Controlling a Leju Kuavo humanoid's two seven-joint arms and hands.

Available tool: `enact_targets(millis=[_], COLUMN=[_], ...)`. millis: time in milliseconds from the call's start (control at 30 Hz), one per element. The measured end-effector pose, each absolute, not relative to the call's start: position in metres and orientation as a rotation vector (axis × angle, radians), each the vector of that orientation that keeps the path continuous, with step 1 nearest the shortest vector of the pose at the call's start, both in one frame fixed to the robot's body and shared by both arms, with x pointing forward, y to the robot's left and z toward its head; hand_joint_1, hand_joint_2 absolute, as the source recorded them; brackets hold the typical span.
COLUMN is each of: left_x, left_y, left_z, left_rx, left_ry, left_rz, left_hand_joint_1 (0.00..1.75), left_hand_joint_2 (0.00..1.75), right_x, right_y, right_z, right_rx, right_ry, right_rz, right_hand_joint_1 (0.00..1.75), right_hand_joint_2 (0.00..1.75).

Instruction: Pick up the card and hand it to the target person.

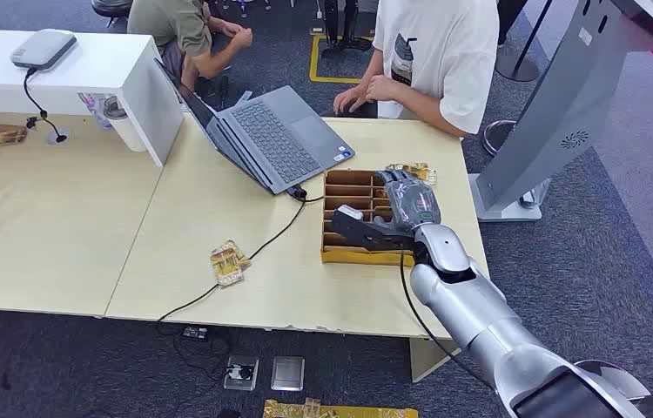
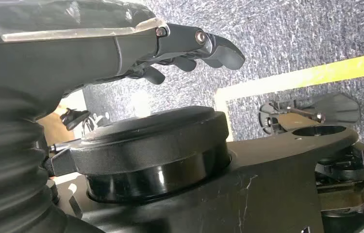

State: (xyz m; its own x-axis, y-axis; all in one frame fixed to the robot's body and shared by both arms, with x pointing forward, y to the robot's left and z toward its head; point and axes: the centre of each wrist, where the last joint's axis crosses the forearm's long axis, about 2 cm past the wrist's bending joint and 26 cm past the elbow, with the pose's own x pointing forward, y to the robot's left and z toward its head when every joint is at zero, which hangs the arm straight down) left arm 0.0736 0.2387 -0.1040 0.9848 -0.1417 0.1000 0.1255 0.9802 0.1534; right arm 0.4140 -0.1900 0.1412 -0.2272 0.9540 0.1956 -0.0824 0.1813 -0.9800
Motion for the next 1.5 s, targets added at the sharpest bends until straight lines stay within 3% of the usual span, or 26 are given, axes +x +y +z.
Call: enact_targets(millis=[267,433,900,1133,1200,1367,1500], left_x=[0.0737,0.0737,0.0740,0.0740,0.0740,0.0740,0.0740], left_y=[0.2387,0.2387,0.2386,0.2386,0.2386,0.2386,0.2386], left_z=[-0.1040,-0.1040,-0.1039,-0.1039,-0.1039,-0.1039,-0.1039], left_rx=[0.147,0.148,0.146,0.146,0.146,0.147,0.147], left_ry=[-0.110,-0.111,-0.109,-0.109,-0.108,-0.107,-0.106], left_rz=[-0.134,-0.137,-0.143,-0.145,-0.145,-0.144,-0.144], left_hand_joint_1=[0.00,0.00,0.00,0.00,0.00,0.00,0.00], left_hand_joint_2=[1.75,1.75,1.75,1.75,1.75,1.75,1.75], right_x=[0.4139,0.4138,0.4134,0.4132,0.4132,0.4130,0.4129], right_y=[-0.1899,-0.1904,-0.1934,-0.1935,-0.1933,-0.1926,-0.1927], right_z=[0.1411,0.1406,0.1385,0.1381,0.1380,0.1377,0.1374], right_rx=[-0.894,-0.895,-0.902,-0.901,-0.900,-0.896,-0.894], right_ry=[-1.419,-1.417,-1.398,-1.394,-1.393,-1.393,-1.396], right_rz=[1.258,1.261,1.267,1.271,1.273,1.280,1.283], right_hand_joint_1=[0.51,0.63,0.59,0.67,0.73,1.33,1.44], right_hand_joint_2=[1.75,1.75,1.75,1.75,1.75,1.75,1.75])
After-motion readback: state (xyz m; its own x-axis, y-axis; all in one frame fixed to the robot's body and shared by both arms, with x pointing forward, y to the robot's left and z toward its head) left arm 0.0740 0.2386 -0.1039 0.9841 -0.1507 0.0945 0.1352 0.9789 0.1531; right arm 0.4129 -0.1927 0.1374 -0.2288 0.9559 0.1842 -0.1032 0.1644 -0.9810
